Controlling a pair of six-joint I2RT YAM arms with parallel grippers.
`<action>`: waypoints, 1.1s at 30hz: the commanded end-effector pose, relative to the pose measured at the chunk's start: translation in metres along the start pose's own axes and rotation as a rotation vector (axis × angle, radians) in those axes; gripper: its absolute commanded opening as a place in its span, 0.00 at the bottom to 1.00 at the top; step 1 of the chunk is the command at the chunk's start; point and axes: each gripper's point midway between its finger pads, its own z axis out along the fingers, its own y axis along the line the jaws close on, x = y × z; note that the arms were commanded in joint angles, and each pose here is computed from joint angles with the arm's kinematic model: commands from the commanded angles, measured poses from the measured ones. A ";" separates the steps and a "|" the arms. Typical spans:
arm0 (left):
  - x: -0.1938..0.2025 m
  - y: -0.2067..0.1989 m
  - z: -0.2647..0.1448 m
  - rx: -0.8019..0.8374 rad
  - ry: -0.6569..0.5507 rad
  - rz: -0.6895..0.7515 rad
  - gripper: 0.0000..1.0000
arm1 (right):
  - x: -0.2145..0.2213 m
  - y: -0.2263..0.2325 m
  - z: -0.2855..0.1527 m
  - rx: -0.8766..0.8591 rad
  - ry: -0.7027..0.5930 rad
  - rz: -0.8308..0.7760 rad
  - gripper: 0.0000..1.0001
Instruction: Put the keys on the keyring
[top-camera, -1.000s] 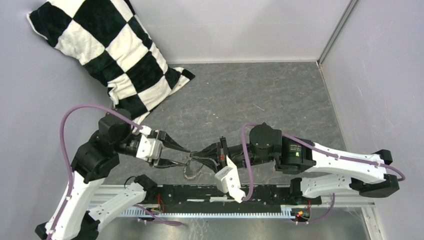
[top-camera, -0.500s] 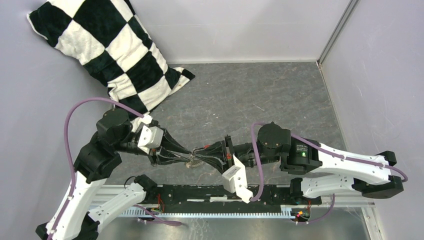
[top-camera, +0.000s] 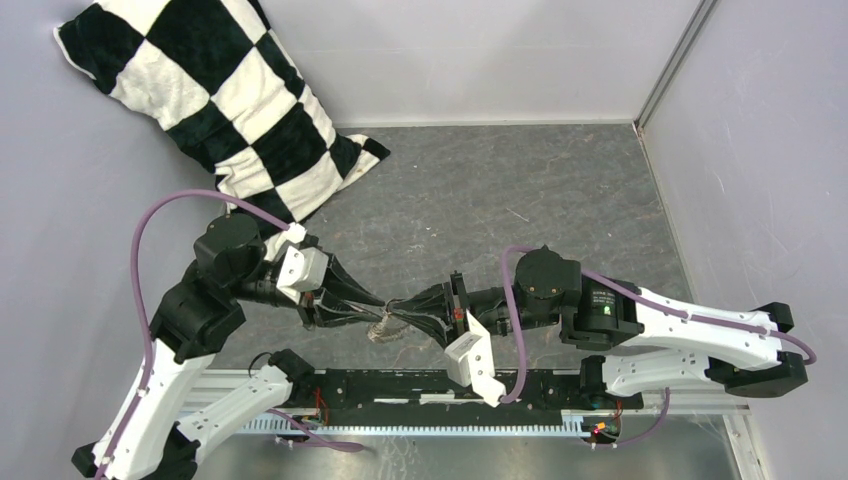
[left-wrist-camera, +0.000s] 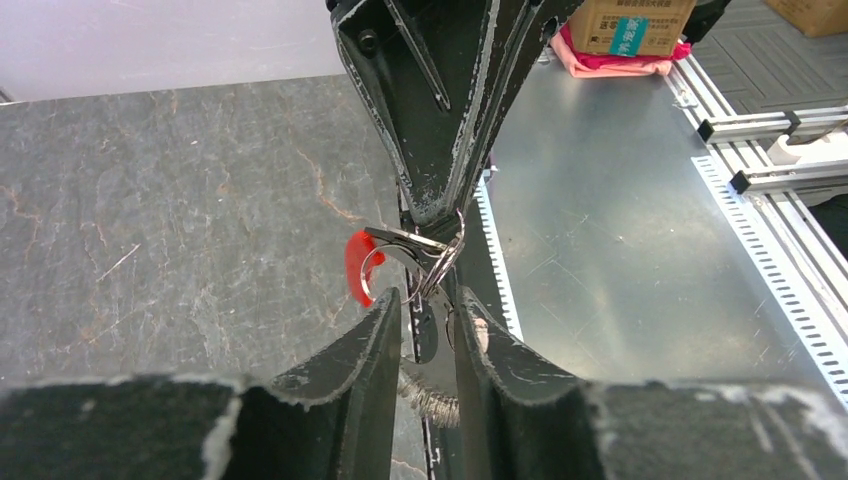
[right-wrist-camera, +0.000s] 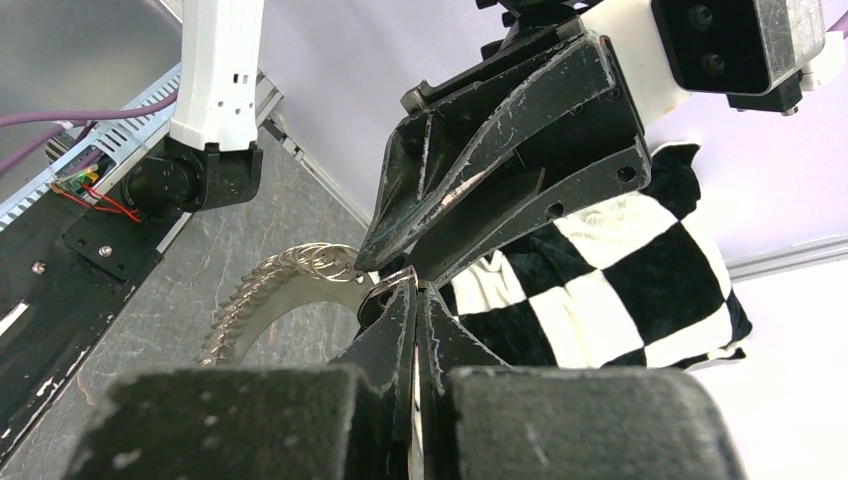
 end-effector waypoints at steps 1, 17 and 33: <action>-0.011 0.002 -0.002 -0.019 -0.009 0.044 0.30 | -0.014 -0.019 -0.004 0.069 -0.042 -0.016 0.01; -0.012 0.003 -0.003 -0.017 -0.011 0.095 0.11 | -0.011 -0.015 -0.001 0.049 -0.036 0.002 0.01; -0.018 0.001 -0.006 0.019 0.006 0.262 0.07 | -0.001 -0.020 0.006 0.059 0.010 0.031 0.01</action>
